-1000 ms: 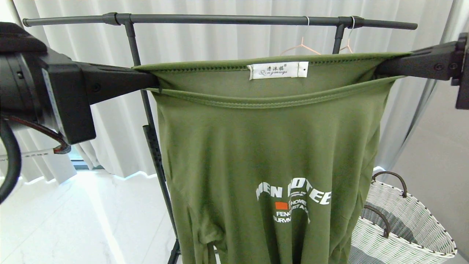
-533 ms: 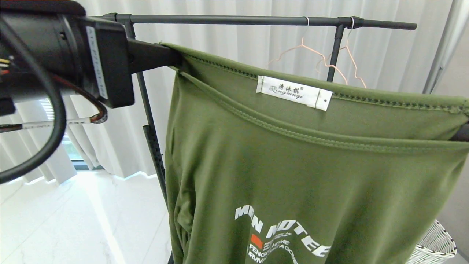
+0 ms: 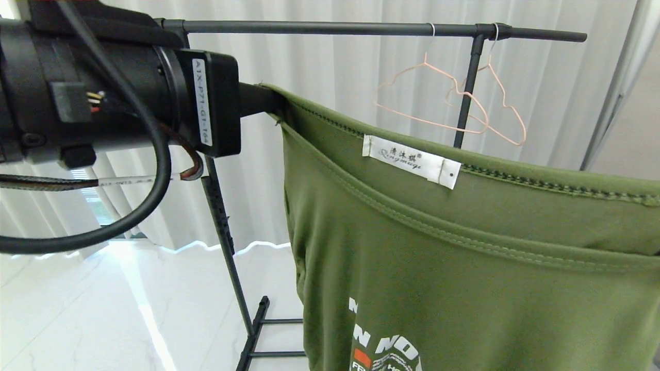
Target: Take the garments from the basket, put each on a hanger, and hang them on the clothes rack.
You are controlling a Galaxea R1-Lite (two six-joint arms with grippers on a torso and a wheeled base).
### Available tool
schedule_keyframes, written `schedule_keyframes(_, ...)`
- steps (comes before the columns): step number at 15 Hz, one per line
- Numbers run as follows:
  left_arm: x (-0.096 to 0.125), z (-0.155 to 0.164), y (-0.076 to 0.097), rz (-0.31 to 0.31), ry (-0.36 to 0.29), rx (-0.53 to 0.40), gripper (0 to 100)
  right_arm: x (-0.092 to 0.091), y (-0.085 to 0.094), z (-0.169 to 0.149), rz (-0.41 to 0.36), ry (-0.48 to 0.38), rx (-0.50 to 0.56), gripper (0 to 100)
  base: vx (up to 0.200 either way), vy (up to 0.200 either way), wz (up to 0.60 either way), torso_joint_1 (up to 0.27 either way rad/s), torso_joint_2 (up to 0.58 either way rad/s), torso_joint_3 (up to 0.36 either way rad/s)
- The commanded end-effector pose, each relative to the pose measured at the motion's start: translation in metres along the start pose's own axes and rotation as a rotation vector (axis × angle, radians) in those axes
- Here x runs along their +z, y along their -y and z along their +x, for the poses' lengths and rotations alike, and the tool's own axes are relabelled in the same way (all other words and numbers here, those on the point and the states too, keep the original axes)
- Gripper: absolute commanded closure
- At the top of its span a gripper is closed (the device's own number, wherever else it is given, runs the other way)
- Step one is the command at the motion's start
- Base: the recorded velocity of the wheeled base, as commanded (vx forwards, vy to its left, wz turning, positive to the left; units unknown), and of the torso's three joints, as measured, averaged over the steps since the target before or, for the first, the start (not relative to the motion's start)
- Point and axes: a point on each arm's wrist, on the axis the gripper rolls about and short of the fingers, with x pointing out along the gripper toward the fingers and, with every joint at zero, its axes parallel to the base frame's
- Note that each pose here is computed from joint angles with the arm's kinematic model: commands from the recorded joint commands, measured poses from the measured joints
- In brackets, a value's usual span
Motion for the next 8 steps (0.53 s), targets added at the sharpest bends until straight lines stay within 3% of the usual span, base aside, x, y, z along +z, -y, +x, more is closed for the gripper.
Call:
schedule_keyframes(1, -0.002, -0.019, -0.003, -0.018, -0.029, -0.008, 100, -0.001, 0.003, 0.001, 0.004, -0.015, -0.061, 100, 0.0, 0.0, 0.0, 0.0, 0.0, 0.0)
schedule_keyframes(4, -0.009, -0.059, -0.007, -0.073, -0.088, -0.097, 100, 0.001, 0.02, 0.01, 0.038, -0.021, -0.214, 100, 0.0, 0.0, 0.0, 0.0, 0.0, 0.0)
schedule_keyframes(5, -0.014, -0.086, -0.01, -0.094, -0.12, -0.165, 100, 0.009, 0.032, 0.024, 0.035, 0.059, -0.261, 100, 0.0, 0.0, 0.0, 0.0, 0.0, 0.0)
schedule_keyframes(8, -0.019, -0.12, -0.013, -0.112, -0.084, -0.274, 100, 0.02, 0.049, 0.06, 0.021, 0.151, -0.29, 100, 0.0, 0.0, 0.0, 0.0, 0.0, 0.0)
